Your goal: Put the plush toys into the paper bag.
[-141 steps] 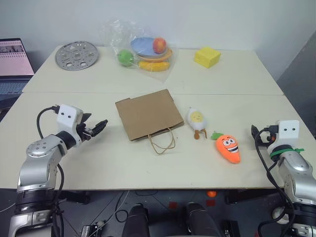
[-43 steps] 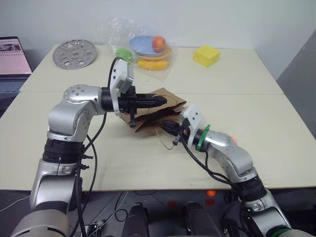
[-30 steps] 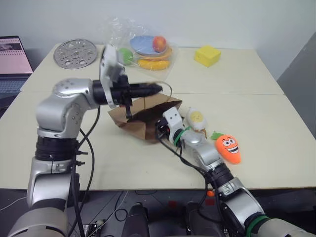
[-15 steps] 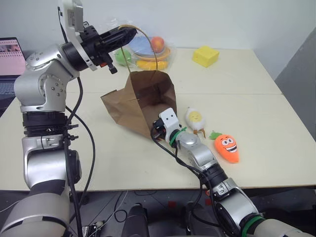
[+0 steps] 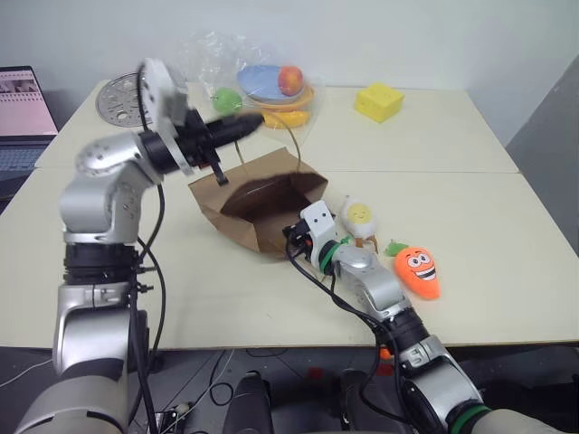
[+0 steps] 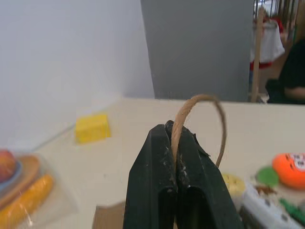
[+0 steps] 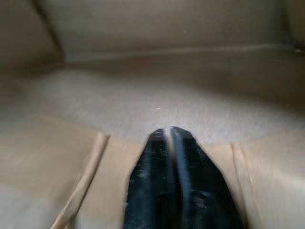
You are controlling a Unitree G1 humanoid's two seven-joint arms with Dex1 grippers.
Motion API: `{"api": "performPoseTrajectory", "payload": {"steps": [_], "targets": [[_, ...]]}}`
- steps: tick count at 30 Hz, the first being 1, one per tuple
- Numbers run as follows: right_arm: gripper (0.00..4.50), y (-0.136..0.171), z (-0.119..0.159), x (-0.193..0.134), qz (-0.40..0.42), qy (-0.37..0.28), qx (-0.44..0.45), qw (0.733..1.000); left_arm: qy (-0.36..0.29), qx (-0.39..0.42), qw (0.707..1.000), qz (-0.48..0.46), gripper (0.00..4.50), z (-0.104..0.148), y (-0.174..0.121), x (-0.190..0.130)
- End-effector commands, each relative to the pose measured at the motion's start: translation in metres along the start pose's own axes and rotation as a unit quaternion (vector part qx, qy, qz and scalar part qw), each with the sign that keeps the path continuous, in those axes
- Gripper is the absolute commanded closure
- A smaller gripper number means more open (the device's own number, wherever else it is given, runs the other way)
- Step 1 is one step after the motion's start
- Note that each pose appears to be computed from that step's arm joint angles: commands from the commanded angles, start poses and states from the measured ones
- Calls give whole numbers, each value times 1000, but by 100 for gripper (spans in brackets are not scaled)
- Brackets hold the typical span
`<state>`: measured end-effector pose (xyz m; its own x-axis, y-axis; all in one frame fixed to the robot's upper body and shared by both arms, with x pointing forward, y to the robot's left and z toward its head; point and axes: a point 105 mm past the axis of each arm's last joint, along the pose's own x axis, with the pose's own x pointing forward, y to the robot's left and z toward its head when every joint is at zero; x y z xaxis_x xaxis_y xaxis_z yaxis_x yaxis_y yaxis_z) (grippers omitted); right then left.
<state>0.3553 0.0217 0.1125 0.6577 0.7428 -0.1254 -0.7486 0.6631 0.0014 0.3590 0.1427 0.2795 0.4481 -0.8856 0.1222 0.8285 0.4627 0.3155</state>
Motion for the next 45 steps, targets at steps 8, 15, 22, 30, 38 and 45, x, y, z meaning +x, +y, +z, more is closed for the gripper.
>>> {"api": "performPoseTrajectory", "payload": {"steps": [8,15,22,30,38,45], "targets": [[40,-2,79,-76,24,-112,-66,991,-18,35,999,-20,450,23,-4,0],[2,-80,41,-102,-176,-25,-108,978,-13,43,999,-22,450,26,-2,-2],[2,-96,-3,-89,-229,42,-35,972,-9,48,999,-24,450,28,-1,-1],[195,-92,0,-88,-215,27,-36,976,-6,52,998,-23,450,30,-2,-2],[427,-89,28,-96,-179,-12,-50,982,-1,50,998,-27,450,30,-3,-3],[429,-40,80,-108,23,-16,-85,996,3,47,998,-38,450,27,-6,-2]]}}
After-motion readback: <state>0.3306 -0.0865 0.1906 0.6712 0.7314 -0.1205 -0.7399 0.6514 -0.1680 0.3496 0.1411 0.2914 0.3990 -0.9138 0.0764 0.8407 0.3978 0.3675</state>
